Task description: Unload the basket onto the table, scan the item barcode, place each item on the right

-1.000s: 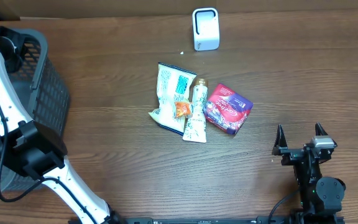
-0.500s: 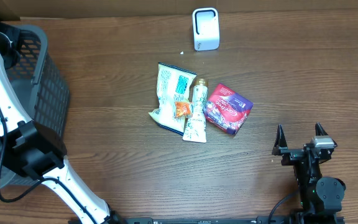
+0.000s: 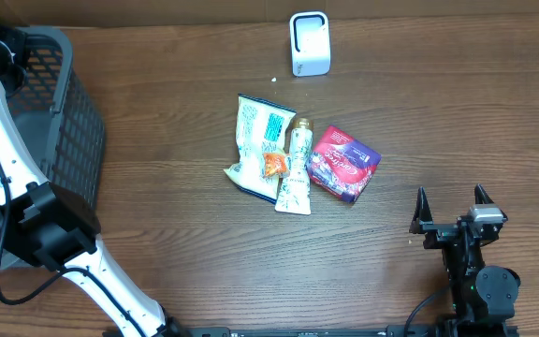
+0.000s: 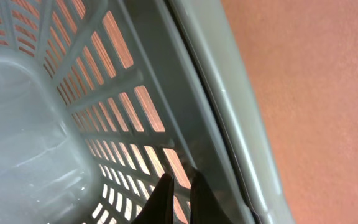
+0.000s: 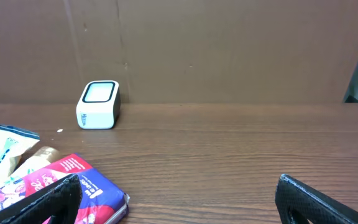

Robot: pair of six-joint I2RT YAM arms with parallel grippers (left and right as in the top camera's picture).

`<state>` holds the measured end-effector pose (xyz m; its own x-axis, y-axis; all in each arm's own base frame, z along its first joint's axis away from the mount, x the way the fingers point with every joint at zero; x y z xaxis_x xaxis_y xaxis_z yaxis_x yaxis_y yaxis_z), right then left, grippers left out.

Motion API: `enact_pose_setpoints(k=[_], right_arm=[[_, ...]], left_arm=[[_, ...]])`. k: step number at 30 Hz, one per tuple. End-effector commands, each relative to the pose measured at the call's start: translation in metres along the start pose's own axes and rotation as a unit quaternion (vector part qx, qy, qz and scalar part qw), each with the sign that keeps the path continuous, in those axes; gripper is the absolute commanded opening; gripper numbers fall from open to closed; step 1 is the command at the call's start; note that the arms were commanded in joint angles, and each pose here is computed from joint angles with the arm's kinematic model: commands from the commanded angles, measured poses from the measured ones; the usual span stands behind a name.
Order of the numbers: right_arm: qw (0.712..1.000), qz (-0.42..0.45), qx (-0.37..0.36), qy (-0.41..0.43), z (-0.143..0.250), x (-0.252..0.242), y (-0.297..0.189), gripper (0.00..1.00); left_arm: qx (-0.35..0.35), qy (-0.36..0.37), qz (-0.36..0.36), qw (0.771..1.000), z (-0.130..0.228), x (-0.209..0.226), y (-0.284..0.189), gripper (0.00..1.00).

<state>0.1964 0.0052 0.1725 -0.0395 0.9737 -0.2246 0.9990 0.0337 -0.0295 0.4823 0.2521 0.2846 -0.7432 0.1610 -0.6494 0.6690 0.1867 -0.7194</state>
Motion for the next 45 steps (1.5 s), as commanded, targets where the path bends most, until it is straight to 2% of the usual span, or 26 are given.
enact_pose_setpoints(k=[1, 4, 10, 13, 19, 20, 21, 22, 23, 25, 29, 38, 45], right_arm=[[1.0, 0.001, -0.003, -0.002, 0.002, 0.0, 0.0, 1.0], [1.0, 0.001, -0.003, -0.002, 0.002, 0.0, 0.0, 1.0], [1.0, 0.001, -0.003, -0.002, 0.002, 0.0, 0.0, 1.0], [1.0, 0.001, -0.003, -0.002, 0.002, 0.0, 0.0, 1.0], [1.0, 0.001, -0.003, -0.002, 0.002, 0.0, 0.0, 1.0], [1.0, 0.001, -0.003, -0.002, 0.002, 0.0, 0.0, 1.0], [1.0, 0.001, -0.003, -0.002, 0.002, 0.0, 0.0, 1.0], [1.0, 0.001, -0.003, -0.002, 0.002, 0.0, 0.0, 1.0], [1.0, 0.001, -0.003, -0.002, 0.002, 0.0, 0.0, 1.0], [1.0, 0.001, -0.003, -0.002, 0.002, 0.0, 0.0, 1.0], [1.0, 0.001, -0.003, -0.002, 0.002, 0.0, 0.0, 1.0], [1.0, 0.001, -0.003, -0.002, 0.002, 0.0, 0.0, 1.0], [1.0, 0.001, -0.003, -0.002, 0.002, 0.0, 0.0, 1.0]], left_arm=[[0.009, -0.002, 0.024, 1.0, -0.002, -0.008, -0.009, 0.04], [0.006, 0.001, 0.057, 0.998, -0.008, -0.021, -0.033, 0.04], [0.022, 0.004, 0.118, 0.993, -0.006, -0.039, -0.112, 0.04], [0.027, 0.004, 0.102, 0.994, 0.005, -0.025, -0.166, 0.13], [0.056, 0.077, 0.036, 0.995, 0.046, 0.014, -0.236, 0.29], [0.058, 0.081, 0.015, 0.995, 0.051, 0.024, -0.244, 0.39], [0.058, 0.079, -0.012, 0.995, 0.056, 0.035, -0.252, 0.79], [0.05, 0.087, -0.027, 0.995, 0.058, 0.041, -0.257, 1.0], [0.057, 0.144, -0.015, 0.988, 0.062, 0.04, -0.263, 1.0], [0.079, 0.203, 0.013, 0.976, 0.073, 0.038, -0.269, 1.0], [0.102, 0.204, 0.025, 0.973, 0.091, 0.048, -0.283, 1.0], [0.152, 0.188, -0.031, 0.97, 0.136, 0.113, -0.292, 1.0], [0.164, 0.182, -0.042, 0.969, 0.146, 0.129, -0.291, 1.0]])
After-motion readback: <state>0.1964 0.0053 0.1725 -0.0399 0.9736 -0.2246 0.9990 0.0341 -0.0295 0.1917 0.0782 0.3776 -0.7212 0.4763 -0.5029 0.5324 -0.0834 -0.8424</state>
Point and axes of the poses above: each gripper's point midway between its finger pads, its own y axis out along the fingers, its own x axis along the line the jaws close on, z = x × y, the point moved 5 cm from there along -y, back along the fingers, and after that the axes turned 14 degrees about -y, right-handed, at the moved point
